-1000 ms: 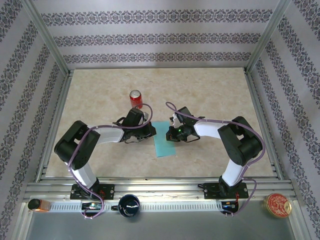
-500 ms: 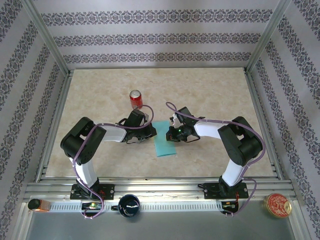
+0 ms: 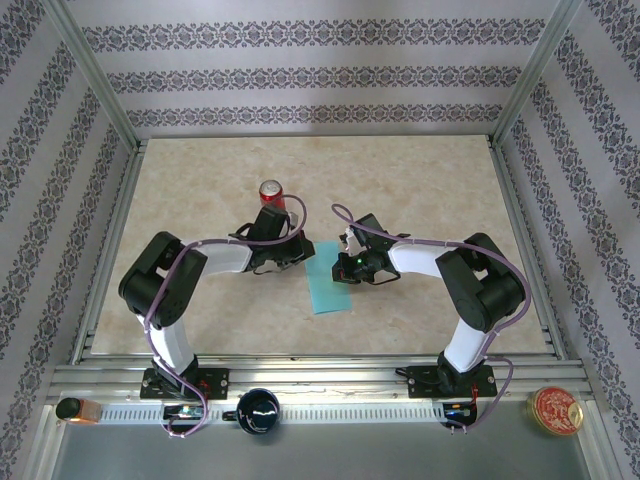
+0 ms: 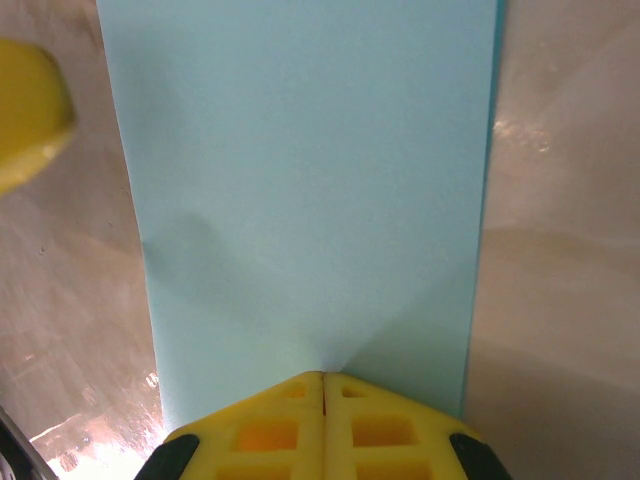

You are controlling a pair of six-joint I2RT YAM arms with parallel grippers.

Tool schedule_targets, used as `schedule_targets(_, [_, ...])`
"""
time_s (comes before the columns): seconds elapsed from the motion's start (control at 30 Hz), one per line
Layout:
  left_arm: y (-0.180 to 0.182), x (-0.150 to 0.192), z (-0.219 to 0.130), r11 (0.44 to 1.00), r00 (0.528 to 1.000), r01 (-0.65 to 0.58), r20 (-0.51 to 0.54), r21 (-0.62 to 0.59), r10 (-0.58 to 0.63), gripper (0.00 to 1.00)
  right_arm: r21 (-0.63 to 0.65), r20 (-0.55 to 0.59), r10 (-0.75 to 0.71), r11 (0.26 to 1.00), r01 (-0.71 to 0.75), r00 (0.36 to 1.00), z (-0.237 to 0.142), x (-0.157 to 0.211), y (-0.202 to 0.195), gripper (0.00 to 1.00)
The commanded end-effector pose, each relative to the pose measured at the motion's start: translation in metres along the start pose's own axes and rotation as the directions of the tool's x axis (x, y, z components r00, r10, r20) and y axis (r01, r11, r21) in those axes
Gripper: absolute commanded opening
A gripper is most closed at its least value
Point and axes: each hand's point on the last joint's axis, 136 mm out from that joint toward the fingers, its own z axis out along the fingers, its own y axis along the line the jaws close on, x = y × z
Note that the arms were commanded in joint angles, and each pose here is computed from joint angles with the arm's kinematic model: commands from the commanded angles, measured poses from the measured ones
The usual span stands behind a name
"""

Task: Fold a paper plane with a square sheet of paper (pick it up from the middle)
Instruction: First fold the square sheet of paper in half at the center of the table.

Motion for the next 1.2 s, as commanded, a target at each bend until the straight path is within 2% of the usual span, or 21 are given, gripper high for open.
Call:
schedule_targets(0.0, [0.003, -0.007, 0.005, 1.000, 1.000, 0.007, -0.012, 0.002, -0.007, 0.03, 0.153, -0.111, 0.102, 0.985, -0.085, 0.989, 0.007, 0.041, -0.047, 0.00])
schedule_targets(0.27, [0.034, -0.008, 0.017, 0.998, 0.999, 0.052, -0.014, -0.032, -0.053, 0.02, 0.154, -0.112, 0.103, 0.984, -0.085, 0.988, 0.007, 0.042, -0.048, 0.00])
schedule_targets(0.57, [0.057, -0.028, 0.007, 0.993, 0.994, 0.094, 0.059, -0.078, -0.089, 0.02, 0.160, -0.114, 0.108, 0.983, -0.089, 0.988, 0.007, 0.043, -0.050, 0.00])
schedule_targets(0.67, [0.048, -0.036, -0.003, 0.995, 0.992, 0.084, 0.095, -0.060, -0.078, 0.03, 0.162, -0.113, 0.110, 0.983, -0.091, 0.987, 0.006, 0.044, -0.051, 0.00])
schedule_targets(0.87, [0.027, -0.033, -0.013, 0.998, 0.996, 0.065, 0.062, -0.016, -0.064, 0.03, 0.157, -0.111, 0.108, 0.983, -0.090, 0.988, 0.005, 0.043, -0.049, 0.00])
schedule_targets(1.03, [0.011, -0.017, -0.030, 0.999, 0.998, 0.037, 0.055, -0.008, -0.037, 0.03, 0.153, -0.102, 0.106, 0.984, -0.090, 0.989, 0.004, 0.040, -0.047, 0.00])
schedule_targets(1.17, [0.000, 0.009, -0.038, 1.000, 0.999, 0.008, 0.043, -0.013, -0.007, 0.03, 0.151, -0.098, 0.105, 0.984, -0.089, 0.990, 0.003, 0.039, -0.046, 0.00])
